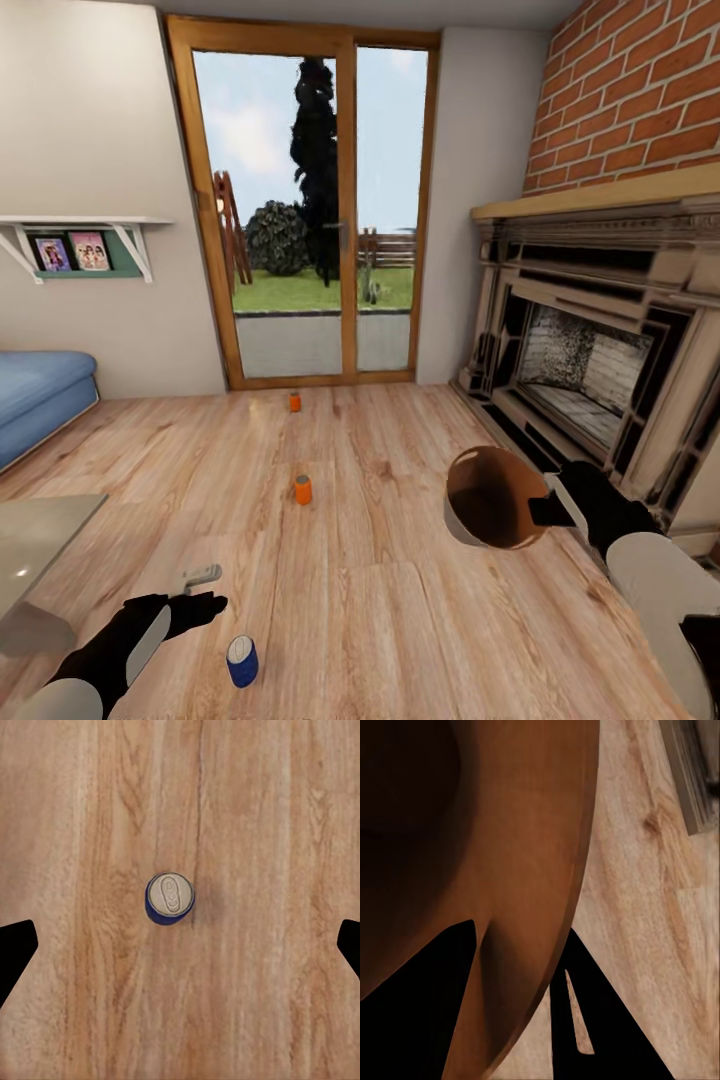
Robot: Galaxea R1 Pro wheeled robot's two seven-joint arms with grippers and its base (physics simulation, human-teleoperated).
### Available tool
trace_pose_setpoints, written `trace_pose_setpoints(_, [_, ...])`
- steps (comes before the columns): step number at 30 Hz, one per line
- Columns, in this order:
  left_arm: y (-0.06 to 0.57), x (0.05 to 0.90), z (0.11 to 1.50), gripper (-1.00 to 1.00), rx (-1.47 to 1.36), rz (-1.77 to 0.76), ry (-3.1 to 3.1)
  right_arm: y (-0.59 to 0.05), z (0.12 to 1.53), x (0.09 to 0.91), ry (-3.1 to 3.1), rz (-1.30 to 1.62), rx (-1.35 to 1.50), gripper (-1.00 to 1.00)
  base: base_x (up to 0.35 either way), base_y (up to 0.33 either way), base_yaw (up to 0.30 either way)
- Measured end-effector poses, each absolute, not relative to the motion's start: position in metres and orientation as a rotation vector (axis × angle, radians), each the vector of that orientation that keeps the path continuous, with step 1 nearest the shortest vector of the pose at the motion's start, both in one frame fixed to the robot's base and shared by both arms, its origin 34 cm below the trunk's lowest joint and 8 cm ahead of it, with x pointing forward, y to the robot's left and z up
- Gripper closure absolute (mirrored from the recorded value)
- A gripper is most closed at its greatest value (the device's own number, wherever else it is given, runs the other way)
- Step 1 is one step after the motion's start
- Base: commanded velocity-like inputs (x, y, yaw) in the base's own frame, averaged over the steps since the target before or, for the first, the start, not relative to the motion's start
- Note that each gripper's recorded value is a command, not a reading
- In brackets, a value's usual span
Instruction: Put the three can of soda from the living room inside the tash can in the kitchen.
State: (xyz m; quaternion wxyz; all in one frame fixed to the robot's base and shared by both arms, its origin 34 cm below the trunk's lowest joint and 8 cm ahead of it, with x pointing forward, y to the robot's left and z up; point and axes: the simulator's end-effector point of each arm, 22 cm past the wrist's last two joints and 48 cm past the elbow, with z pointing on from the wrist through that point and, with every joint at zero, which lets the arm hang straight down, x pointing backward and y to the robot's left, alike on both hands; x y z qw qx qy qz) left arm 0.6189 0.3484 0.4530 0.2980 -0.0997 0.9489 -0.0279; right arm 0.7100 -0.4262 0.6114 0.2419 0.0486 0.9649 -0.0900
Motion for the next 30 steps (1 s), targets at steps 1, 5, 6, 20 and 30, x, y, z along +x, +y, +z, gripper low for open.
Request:
trace_pose_setpoints(1, [0.348,0.618,0.450,-1.00,-0.265,-0.074,2.523,-0.426,0.626,0.718,2.628,-0.262,0.124,1.00,0.000,0.000,0.000])
trace_pose_setpoints(5, [0.348,0.616,0.439,-1.00,-0.266,-0.074,2.528,-0.429,0.648,0.731,2.617,-0.317,0.120,1.00,0.000,0.000,0.000])
trace_pose_setpoints(6, [0.348,0.615,0.436,-1.00,-0.267,-0.074,2.530,-0.429,0.648,0.732,2.614,-0.335,0.115,1.00,0.000,0.000,0.000])
trace_pose_setpoints(20, [0.347,0.608,0.409,-1.00,-0.267,-0.078,2.547,-0.417,0.647,0.748,2.589,-0.374,0.114,1.00,0.009,0.000,0.000])
trace_pose_setpoints(30, [0.346,0.606,0.408,-1.00,-0.264,-0.085,2.552,-0.418,0.646,0.747,2.591,-0.382,0.110,1.00,0.278,0.000,0.000])
